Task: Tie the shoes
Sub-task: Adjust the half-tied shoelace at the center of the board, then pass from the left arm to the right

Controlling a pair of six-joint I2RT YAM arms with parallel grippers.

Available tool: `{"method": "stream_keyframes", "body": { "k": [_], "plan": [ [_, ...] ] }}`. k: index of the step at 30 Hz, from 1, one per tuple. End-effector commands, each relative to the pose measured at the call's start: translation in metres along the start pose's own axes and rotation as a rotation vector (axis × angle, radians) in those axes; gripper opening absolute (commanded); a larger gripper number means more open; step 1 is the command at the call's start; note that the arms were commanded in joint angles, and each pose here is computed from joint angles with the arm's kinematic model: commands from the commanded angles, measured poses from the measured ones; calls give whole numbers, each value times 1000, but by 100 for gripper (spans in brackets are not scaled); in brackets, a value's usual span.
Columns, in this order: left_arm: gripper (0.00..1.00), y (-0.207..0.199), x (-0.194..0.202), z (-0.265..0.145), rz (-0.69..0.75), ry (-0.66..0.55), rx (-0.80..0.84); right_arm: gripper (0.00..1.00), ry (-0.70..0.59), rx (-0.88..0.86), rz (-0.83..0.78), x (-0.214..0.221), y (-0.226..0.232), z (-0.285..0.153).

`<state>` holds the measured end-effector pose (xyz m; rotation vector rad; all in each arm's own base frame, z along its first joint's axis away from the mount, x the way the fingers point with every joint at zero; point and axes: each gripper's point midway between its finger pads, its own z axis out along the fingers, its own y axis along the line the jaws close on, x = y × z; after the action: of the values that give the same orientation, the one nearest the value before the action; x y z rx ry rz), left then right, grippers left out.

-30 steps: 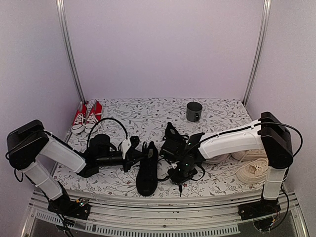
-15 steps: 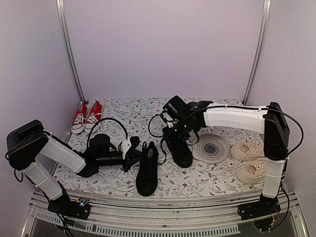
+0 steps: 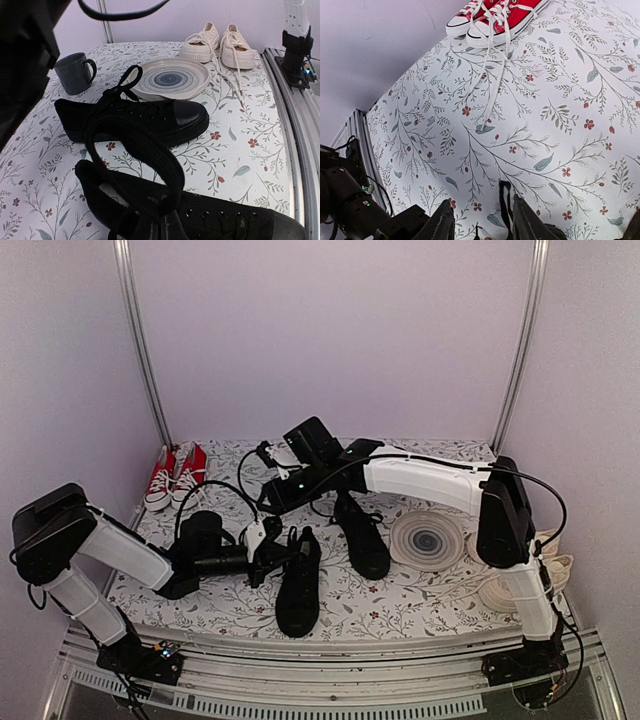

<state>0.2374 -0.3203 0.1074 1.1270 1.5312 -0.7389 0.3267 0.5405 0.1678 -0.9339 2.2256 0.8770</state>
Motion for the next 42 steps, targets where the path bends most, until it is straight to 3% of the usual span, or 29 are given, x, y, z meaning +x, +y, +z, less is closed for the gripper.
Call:
{"method": "stream_keyframes", "body": {
  "k": [1, 5, 8, 13, 20, 29, 32, 38, 42],
  "plan": [
    [0, -1, -3, -2, 7, -10, 3, 49, -71, -124, -76, -15, 18, -38],
    [0, -2, -2, -2, 4, -8, 6, 55, -188, -278, -256, -7, 46, -89],
    [0, -5, -2, -3, 5, -14, 20, 61, -287, -379, -491, 31, 55, -110],
    [0, -6, -4, -3, 12, -21, 31, 65, -295, -506, -786, 59, 64, -103],
    [0, -6, -5, -4, 26, -20, 38, 65, -248, -597, -870, 68, 53, -90],
    [0, -11, -6, -4, 34, -29, 65, 57, -195, -574, -871, 78, 35, -67],
    [0, -11, -6, -4, 35, -28, 66, 48, -196, -575, -865, 77, 34, -64],
    [0, -11, -5, -4, 33, -25, 69, 4, -205, -593, -862, 76, 37, -67],
    [0, -11, -5, -5, 30, -20, 69, 1, -217, -629, -875, 79, 44, -78]
  ]
}}
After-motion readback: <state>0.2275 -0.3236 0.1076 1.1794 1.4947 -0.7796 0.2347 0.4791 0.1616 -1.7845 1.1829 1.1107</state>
